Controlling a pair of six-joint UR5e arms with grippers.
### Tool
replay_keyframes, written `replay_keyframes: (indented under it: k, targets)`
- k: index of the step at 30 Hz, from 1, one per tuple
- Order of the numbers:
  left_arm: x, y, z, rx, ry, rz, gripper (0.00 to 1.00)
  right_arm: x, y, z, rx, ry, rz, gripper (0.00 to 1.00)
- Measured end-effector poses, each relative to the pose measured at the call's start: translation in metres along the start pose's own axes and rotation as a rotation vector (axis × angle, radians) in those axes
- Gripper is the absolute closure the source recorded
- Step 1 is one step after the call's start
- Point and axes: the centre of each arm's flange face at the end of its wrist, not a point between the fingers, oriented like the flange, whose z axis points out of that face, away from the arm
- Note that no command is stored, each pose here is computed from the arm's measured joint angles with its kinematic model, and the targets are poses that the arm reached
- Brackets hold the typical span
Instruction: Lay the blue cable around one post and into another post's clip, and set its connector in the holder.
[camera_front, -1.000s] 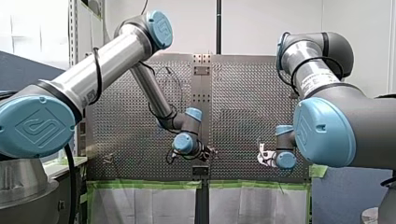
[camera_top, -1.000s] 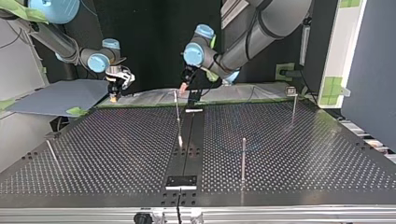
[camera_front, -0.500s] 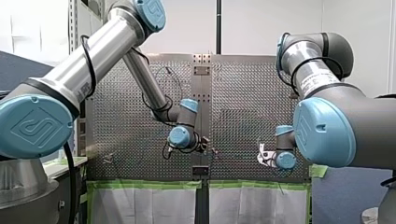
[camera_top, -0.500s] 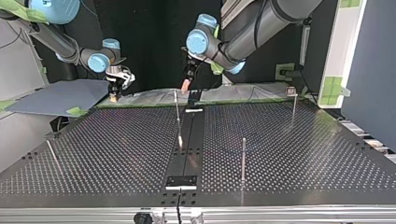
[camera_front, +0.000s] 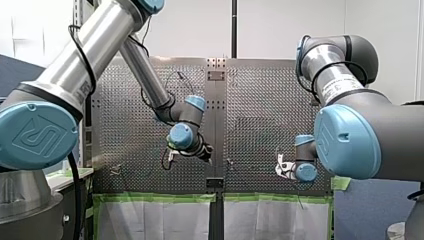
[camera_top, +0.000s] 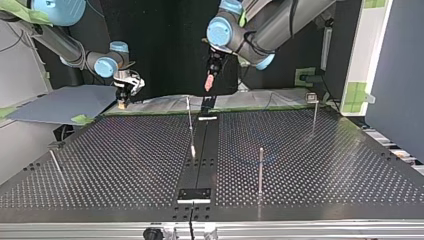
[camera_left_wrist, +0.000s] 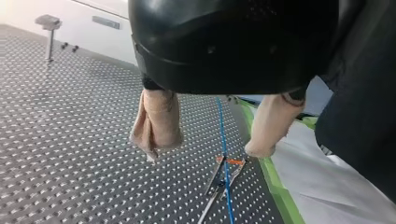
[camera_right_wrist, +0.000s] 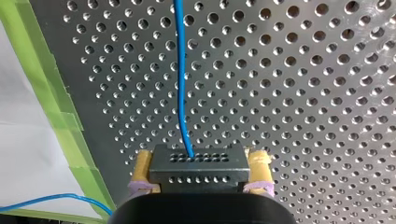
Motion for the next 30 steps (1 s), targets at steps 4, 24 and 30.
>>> replay_keyframes:
  k: [4,24,30]
  targets:
    - [-0.005,0.006,-0.011,-0.003,-0.015,-0.040,0.02,0.000,-0.001,0.000,0.006,0.000,0.000,0.82]
    - [-0.073,0.081,-0.032,-0.043,-0.154,-0.319,0.02,-0.002,-0.001,0.001,0.009,0.010,0.004,0.82]
    - [-0.122,0.105,-0.026,-0.050,-0.262,-0.401,0.02,-0.003,-0.001,0.001,0.011,0.010,0.004,0.82]
